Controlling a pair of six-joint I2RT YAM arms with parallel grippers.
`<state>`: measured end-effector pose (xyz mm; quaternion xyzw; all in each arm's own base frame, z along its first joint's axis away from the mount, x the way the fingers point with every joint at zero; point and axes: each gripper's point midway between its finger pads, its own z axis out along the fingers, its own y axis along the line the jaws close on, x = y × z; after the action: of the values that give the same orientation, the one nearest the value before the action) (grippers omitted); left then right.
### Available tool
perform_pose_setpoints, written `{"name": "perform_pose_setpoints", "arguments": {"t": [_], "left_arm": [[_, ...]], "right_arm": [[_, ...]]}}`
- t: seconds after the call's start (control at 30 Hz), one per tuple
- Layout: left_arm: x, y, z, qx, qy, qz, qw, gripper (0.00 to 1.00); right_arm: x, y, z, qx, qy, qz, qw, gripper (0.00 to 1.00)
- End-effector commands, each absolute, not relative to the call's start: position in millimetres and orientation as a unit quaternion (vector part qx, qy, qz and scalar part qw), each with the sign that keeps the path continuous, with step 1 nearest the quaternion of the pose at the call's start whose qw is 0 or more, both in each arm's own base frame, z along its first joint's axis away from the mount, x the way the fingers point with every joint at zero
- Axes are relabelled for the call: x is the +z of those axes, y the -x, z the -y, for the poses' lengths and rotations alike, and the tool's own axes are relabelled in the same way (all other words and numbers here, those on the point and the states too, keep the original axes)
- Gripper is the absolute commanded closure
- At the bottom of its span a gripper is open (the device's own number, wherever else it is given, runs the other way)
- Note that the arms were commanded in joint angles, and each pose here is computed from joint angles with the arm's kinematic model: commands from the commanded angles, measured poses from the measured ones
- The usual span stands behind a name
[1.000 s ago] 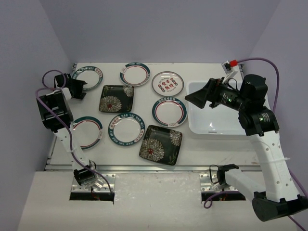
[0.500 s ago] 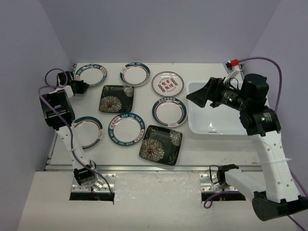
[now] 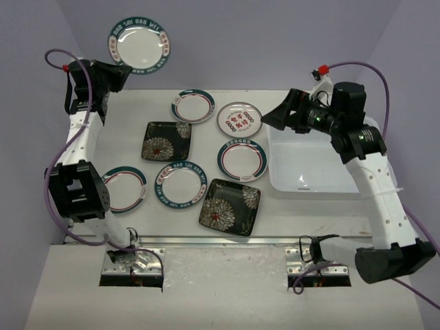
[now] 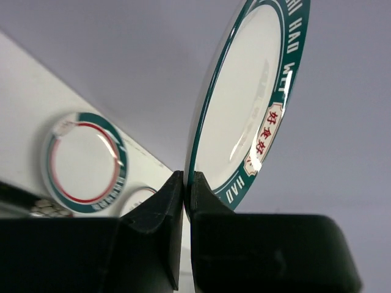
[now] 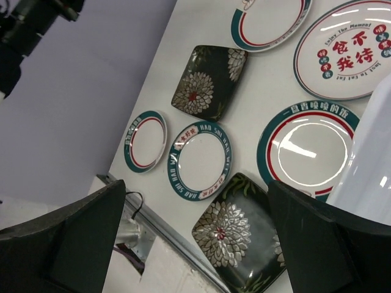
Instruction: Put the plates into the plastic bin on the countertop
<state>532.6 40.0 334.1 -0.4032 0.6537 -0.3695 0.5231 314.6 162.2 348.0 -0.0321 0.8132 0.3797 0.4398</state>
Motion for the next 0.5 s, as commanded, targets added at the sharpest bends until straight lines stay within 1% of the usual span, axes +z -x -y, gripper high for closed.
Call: {"name": "perform_pose_setpoints", "arguments": {"t": [0.0,0.07,0.13,0.23,0.3,0.37,0.4,0.47], "left_arm": [[347,-491,105,-0.48,0.206,-0.721,0.455,1.0],[347,-473,143,-0.506,0.158,-0.731,0.43,1.0],[342,-446,184,-0.533,0.104,-0.741,0.394,1.0],[338,-423,201,-0.551,0.084,-0.745,0.367,1.0],[333,-411,207,-0.558,0.079,-0.748,0.35,1.0],[325,-395,216,-0.564,0.07,-0.753,0.331,1.0],[323,-387,224,-0.57,0.062,-0.754,0.321,1.0],[321,-373,236,-0.58,0.047,-0.755,0.303,1.0]], "right_arm": [[375,-352,-166,0.377,0.029,-0.808,0.452,0.01],[378,-366,-161,0.378,0.018,-0.813,0.441,0.01],[362,-391,-151,0.386,0.0,-0.824,0.414,0.01],[349,-401,-140,0.399,0.006,-0.824,0.401,0.07],[347,-400,-144,0.412,0.022,-0.821,0.394,0.08],[341,-397,-149,0.431,0.034,-0.816,0.383,0.13],[338,-396,-150,0.435,0.034,-0.816,0.379,0.17],[324,-396,-150,0.431,0.033,-0.822,0.37,0.21]]}}
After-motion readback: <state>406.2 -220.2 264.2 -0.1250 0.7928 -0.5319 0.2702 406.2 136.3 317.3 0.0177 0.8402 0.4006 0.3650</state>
